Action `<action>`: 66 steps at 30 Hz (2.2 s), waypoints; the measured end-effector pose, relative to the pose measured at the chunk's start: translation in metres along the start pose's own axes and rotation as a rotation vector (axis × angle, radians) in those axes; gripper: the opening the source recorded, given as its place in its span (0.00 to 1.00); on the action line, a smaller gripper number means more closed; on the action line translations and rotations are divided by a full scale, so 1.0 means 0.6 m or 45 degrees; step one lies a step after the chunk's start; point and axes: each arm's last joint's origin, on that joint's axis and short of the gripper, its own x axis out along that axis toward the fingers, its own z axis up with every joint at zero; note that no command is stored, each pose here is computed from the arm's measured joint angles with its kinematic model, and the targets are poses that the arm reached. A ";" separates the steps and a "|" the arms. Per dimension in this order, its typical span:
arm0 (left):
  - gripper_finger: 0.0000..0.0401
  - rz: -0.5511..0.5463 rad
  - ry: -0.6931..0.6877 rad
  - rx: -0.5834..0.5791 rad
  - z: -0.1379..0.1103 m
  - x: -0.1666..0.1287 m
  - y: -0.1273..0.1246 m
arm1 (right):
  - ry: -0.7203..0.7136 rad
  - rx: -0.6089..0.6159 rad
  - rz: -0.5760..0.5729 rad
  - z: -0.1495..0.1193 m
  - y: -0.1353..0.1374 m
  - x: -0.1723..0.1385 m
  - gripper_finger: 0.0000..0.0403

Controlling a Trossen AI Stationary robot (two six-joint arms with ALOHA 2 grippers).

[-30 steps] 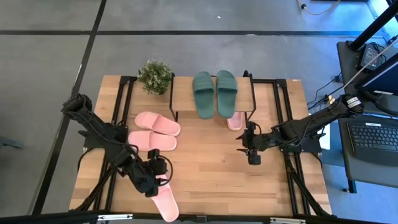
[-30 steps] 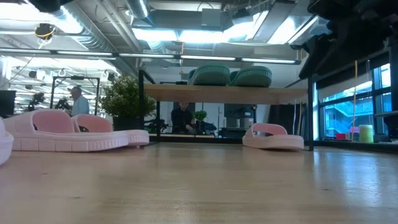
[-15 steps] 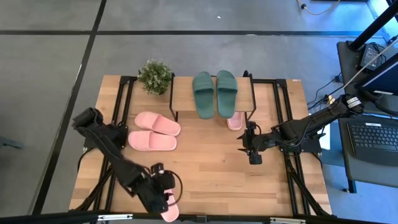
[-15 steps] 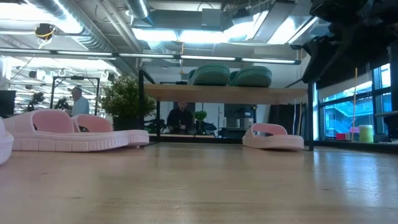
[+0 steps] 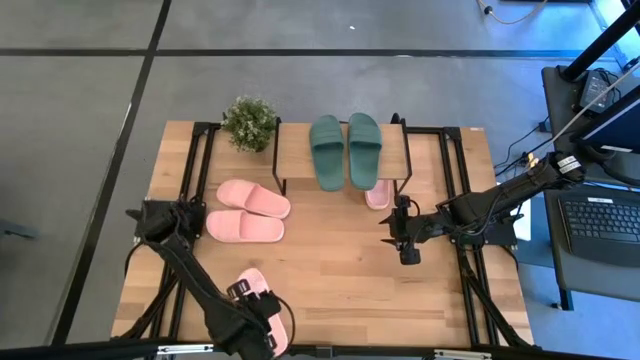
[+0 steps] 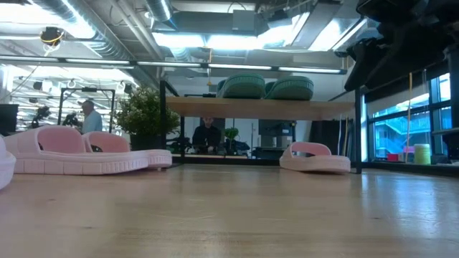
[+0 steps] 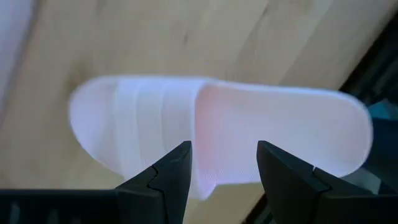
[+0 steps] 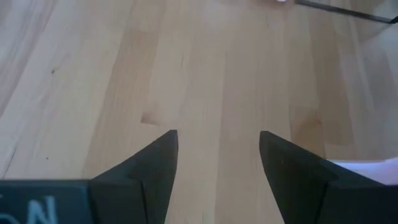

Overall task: Pick and place slides into the shelf
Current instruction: Put the pink slipper under the shelf

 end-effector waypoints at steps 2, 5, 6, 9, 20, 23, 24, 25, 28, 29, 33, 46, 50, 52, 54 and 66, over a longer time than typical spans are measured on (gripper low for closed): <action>0.43 0.020 0.054 -0.030 -0.004 0.014 -0.005 | 0.000 0.000 0.000 0.000 0.000 0.000 0.56; 0.43 0.066 0.114 -0.064 -0.009 0.032 -0.010 | -0.002 0.000 0.000 0.000 0.000 0.000 0.56; 0.43 0.087 0.127 -0.080 -0.010 0.036 -0.009 | -0.003 0.001 0.000 0.000 0.000 0.000 0.56; 0.43 0.178 0.185 -0.137 -0.015 0.045 -0.003 | -0.010 0.001 0.001 0.001 0.000 0.000 0.56; 0.43 0.369 0.145 -0.179 -0.009 0.052 0.015 | -0.009 -0.038 0.001 0.001 0.000 0.000 0.56; 0.43 0.373 0.131 -0.189 -0.002 0.054 0.017 | -0.009 -0.037 0.001 0.001 0.000 0.000 0.56; 0.43 0.372 0.128 -0.192 0.000 0.054 0.017 | -0.009 -0.037 0.001 0.001 0.000 0.000 0.56; 0.43 0.369 0.128 -0.197 0.002 0.055 0.017 | -0.009 -0.037 0.001 0.001 0.000 0.000 0.56; 0.43 0.350 0.128 -0.212 0.009 0.057 0.016 | -0.008 -0.036 0.001 0.001 0.000 0.000 0.56; 0.43 0.345 0.128 -0.216 0.010 0.058 0.015 | -0.008 -0.036 0.001 0.001 0.000 0.000 0.56; 0.43 0.330 0.128 -0.234 0.018 0.060 0.015 | -0.007 -0.036 0.001 0.001 0.000 0.000 0.56; 0.43 0.416 0.141 -0.170 0.017 0.096 0.033 | -0.007 -0.029 0.001 0.001 0.000 0.000 0.56; 0.43 0.452 0.148 -0.166 0.014 0.106 0.040 | -0.007 -0.031 0.001 0.001 0.000 0.000 0.56; 0.43 0.456 0.149 -0.165 0.014 0.107 0.041 | -0.007 -0.031 0.001 0.001 0.000 0.000 0.56; 0.43 0.457 0.149 -0.164 0.014 0.108 0.042 | -0.007 -0.031 0.001 0.001 0.000 0.000 0.56; 0.04 0.480 0.166 -0.140 0.021 0.109 0.047 | -0.007 -0.032 0.001 0.001 0.000 0.000 0.56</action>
